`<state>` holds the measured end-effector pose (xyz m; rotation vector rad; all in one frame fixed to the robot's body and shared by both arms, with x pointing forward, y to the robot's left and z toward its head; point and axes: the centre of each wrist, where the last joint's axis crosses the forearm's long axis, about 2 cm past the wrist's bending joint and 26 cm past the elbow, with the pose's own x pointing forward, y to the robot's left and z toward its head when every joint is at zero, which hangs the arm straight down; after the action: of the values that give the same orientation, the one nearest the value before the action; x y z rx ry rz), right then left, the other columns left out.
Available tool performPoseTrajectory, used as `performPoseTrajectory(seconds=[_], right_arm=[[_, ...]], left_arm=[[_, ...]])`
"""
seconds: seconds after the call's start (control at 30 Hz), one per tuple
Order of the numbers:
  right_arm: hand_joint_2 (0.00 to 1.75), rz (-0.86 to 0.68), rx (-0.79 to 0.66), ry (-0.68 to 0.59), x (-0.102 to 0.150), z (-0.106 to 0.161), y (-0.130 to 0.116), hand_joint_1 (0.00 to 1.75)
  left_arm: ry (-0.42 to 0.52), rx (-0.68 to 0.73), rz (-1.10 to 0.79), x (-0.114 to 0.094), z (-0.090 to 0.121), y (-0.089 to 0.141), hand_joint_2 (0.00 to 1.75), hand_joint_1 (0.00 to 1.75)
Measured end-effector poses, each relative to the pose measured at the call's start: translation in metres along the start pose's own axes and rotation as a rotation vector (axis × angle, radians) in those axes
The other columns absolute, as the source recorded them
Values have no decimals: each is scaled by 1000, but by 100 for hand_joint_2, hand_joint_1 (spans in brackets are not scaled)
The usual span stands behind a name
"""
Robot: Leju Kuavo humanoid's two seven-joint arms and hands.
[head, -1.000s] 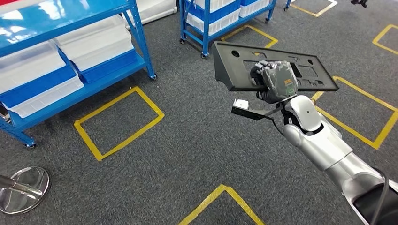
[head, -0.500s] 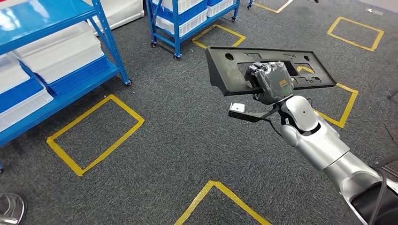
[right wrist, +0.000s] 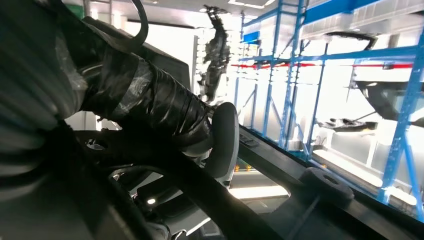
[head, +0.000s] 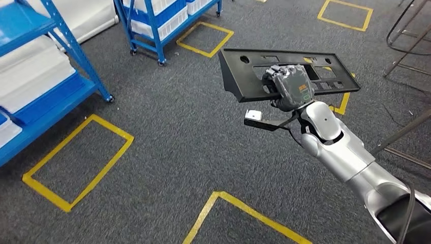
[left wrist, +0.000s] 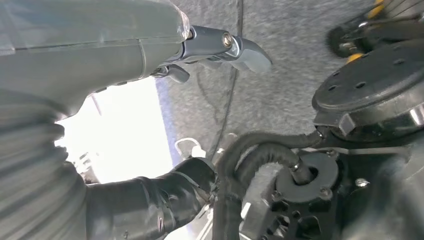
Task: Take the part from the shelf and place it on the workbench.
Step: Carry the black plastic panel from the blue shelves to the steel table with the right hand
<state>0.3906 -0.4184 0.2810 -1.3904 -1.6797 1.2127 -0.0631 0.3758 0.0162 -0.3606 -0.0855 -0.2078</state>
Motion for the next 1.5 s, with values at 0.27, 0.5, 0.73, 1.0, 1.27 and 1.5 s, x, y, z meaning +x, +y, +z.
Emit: performPoseTrajectory(seconds=[0.27,0.5,0.73,1.0,1.27,1.5], right_arm=[[175,-13,15,40,1,14,7,175],[175,22,56,117,-21,82,2,175],[175,60,107,182,-28,133,-4,175],[175,97,60,190,-38,136,-24,175],[175,97,53,192,-38,136,-26,175],[175,102,58,192,-38,136,-26,175]], left_arm=[[-338,202,-114,28,-36,19,175,0],[-720,640,-157,109,-69,126,175,0],[-861,198,-553,160,-86,-44,175,0],[-1354,468,-476,229,23,-8,175,0],[-1413,576,-327,211,42,10,175,0],[-1418,623,-276,204,45,15,175,0]])
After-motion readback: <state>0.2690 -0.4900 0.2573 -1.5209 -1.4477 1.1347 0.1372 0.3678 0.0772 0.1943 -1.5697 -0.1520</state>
